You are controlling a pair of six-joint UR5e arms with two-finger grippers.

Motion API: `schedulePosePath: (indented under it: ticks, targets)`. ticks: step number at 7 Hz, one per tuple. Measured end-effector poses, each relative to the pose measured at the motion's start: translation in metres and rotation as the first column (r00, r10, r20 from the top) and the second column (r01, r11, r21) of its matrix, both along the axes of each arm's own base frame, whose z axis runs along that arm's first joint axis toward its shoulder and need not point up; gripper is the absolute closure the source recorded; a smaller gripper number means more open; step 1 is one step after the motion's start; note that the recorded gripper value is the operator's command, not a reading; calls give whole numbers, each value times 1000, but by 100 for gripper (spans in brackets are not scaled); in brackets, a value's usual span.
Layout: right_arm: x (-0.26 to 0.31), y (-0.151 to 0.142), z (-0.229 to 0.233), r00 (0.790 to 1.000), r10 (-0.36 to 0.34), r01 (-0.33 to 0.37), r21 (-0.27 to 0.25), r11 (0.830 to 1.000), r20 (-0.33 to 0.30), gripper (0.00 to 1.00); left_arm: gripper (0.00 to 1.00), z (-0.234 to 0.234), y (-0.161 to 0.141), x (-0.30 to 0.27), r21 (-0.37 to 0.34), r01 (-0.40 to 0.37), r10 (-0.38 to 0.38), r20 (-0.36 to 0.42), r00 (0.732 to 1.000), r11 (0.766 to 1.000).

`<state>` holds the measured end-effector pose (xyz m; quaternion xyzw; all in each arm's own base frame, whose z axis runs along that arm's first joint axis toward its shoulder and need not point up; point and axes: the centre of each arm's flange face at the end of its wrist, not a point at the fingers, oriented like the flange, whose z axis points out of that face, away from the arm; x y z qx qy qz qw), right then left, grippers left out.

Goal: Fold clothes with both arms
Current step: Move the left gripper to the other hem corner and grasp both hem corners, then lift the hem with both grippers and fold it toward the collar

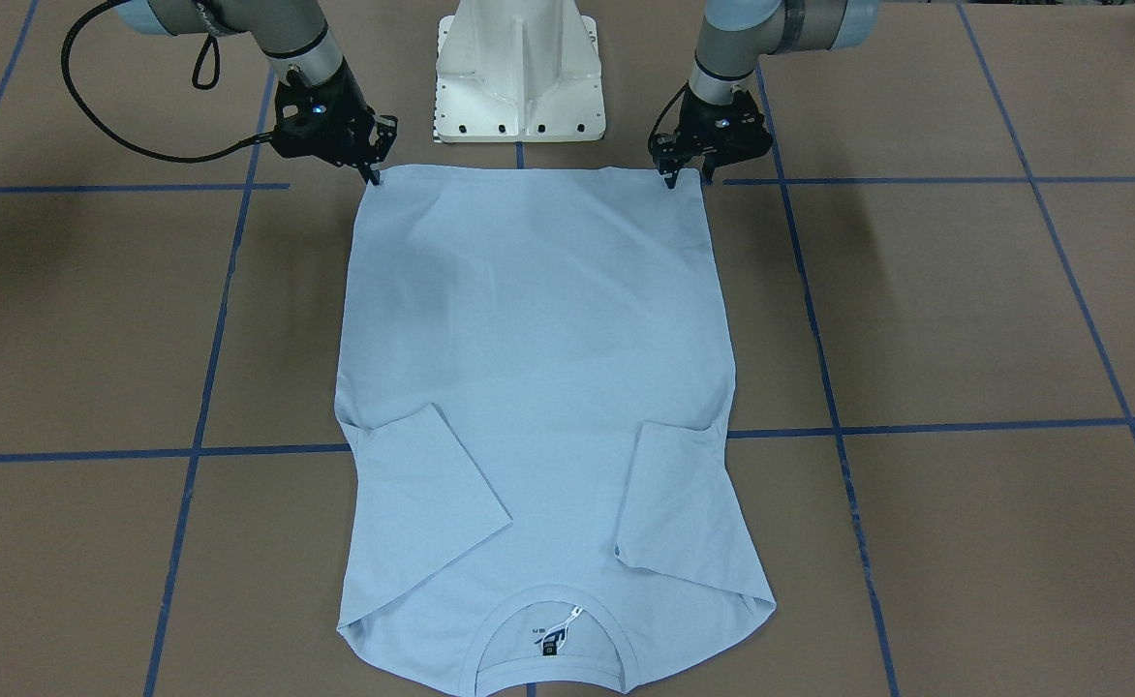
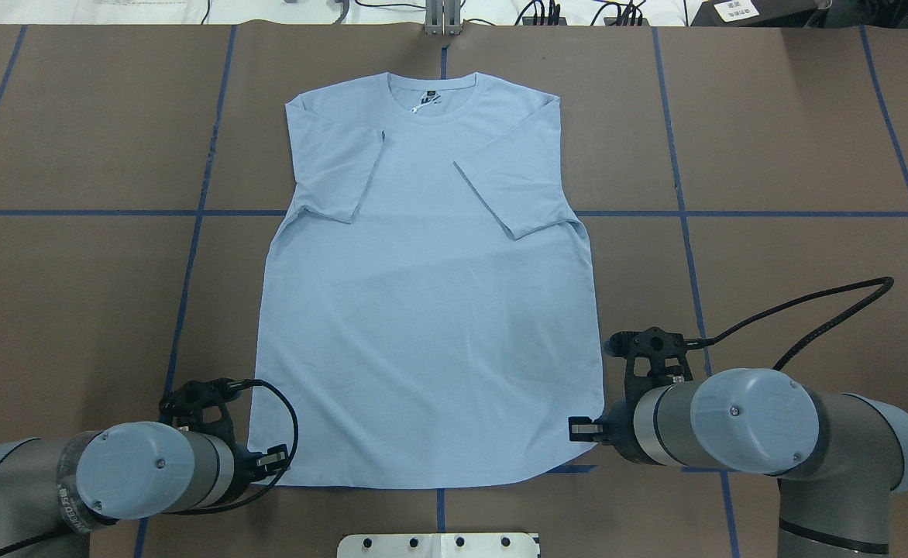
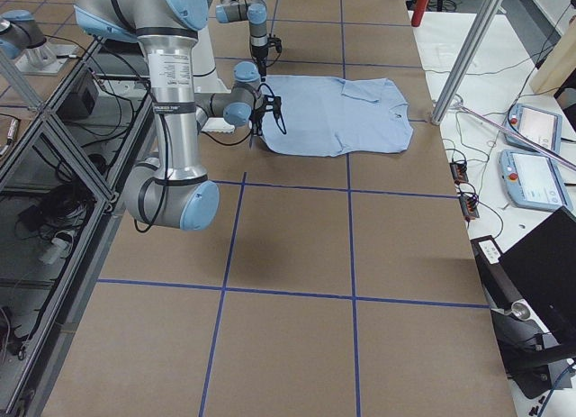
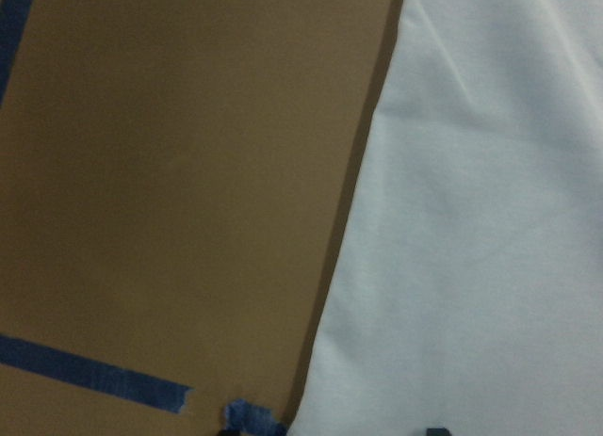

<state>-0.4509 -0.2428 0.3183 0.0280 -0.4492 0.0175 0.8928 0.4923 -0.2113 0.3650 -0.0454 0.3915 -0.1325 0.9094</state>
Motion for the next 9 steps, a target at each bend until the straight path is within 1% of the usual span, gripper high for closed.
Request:
schedulePosePath:
  ticks: [1, 2, 3, 4, 7, 8, 9]
  targets:
    - [0, 0, 0, 1000, 0, 0, 0, 1000, 0, 100, 69, -1, 0, 0, 0, 0, 0, -1, 1000, 1000]
    - [1, 0, 0, 1000, 1, -1, 0, 1000, 1, 100, 83, -2, 0, 0, 0, 0, 0, -2, 1000, 1000]
    - [1, 0, -1, 1000, 1, -1, 0, 1000, 1, 100, 88, -5, 0, -1, 1, 0, 0, -7, 1000, 1000]
    - [1, 0, -1, 1000, 1, -1, 0, 1000, 3, 100, 100, -10, 1, -3, 2, 0, 0, -17, 1000, 1000]
    - [8, -1, -5, 1000, -4, 4, -2, 1000, 13, 100, 100, -30, 3, -15, 9, 0, 0, -60, 998, 1000]
    - [17, -2, -9, 1000, -16, 17, -18, 1000, 26, 100, 100, -43, 5, -25, 12, -2, 3, -68, 998, 1000]
    - [28, -3, -13, 999, -35, 36, -41, 998, 42, 100, 100, -55, 8, -37, 12, -6, 6, -58, 998, 1000]
